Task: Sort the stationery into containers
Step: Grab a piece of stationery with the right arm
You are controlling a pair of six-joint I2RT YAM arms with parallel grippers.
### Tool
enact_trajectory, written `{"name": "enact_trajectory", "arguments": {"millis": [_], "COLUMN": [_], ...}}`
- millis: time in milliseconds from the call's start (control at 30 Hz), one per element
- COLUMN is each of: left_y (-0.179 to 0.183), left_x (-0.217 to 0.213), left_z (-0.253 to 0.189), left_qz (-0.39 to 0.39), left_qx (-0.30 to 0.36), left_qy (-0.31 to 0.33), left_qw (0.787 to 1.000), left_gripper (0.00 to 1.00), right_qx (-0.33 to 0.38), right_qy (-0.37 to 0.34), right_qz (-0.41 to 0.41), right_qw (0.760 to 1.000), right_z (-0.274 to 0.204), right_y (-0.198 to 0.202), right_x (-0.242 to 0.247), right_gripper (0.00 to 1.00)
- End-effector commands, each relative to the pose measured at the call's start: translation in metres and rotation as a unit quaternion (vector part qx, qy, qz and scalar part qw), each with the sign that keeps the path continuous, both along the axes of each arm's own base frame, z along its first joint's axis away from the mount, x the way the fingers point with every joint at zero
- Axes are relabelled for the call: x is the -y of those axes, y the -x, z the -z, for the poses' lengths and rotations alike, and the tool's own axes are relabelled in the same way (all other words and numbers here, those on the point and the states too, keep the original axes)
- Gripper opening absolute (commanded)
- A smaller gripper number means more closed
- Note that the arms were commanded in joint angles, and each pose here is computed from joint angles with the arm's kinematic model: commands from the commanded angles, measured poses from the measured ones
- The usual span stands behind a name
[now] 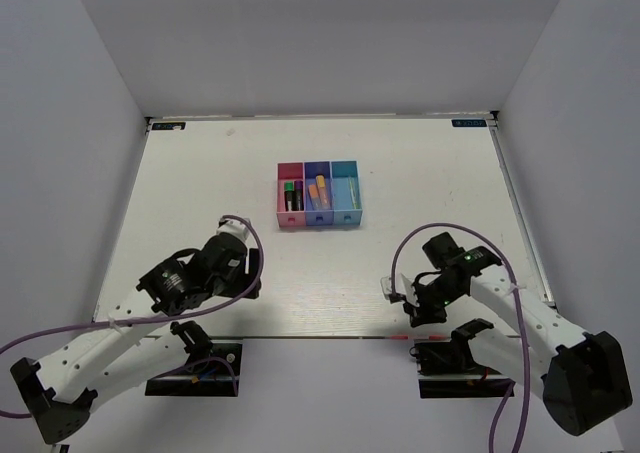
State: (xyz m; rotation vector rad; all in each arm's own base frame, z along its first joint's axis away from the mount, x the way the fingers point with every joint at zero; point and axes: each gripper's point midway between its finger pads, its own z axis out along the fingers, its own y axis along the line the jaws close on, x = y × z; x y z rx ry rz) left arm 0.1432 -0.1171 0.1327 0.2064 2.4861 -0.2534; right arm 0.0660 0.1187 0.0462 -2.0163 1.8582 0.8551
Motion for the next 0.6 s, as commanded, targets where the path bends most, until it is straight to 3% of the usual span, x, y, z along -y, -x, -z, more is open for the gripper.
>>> {"name": "enact_trajectory", "arguments": {"millis": [0,333,567], "left_y": [-0.003,-0.003,0.0], "left_x": [0.008,0.009,0.005], "left_z": [0.001,0.001,0.006], "left_qz": [-0.001,0.004,0.002], "left_qx": [-0.002,-0.007,-0.004], "left_qy": [0.015,0.011,0.008], "left_qw": [1.0,1.0,1.0], "left_gripper": [0.78,0.78,0.78], "right_qx": [0.011,-0.077,-0.066], "right_qy": [-0.006,-0.007,0.015], "right_qz": [0.02,-0.089,-0.099], "right_qw": [1.0,0.993,0.993], "right_z": [-0.003,-0.007,0.005], "right_y": [-0.007,0.038,0.035], "right_x": [-0.008,-0.008,-0.011], "right_gripper": [0.02,0.0,0.0]}}
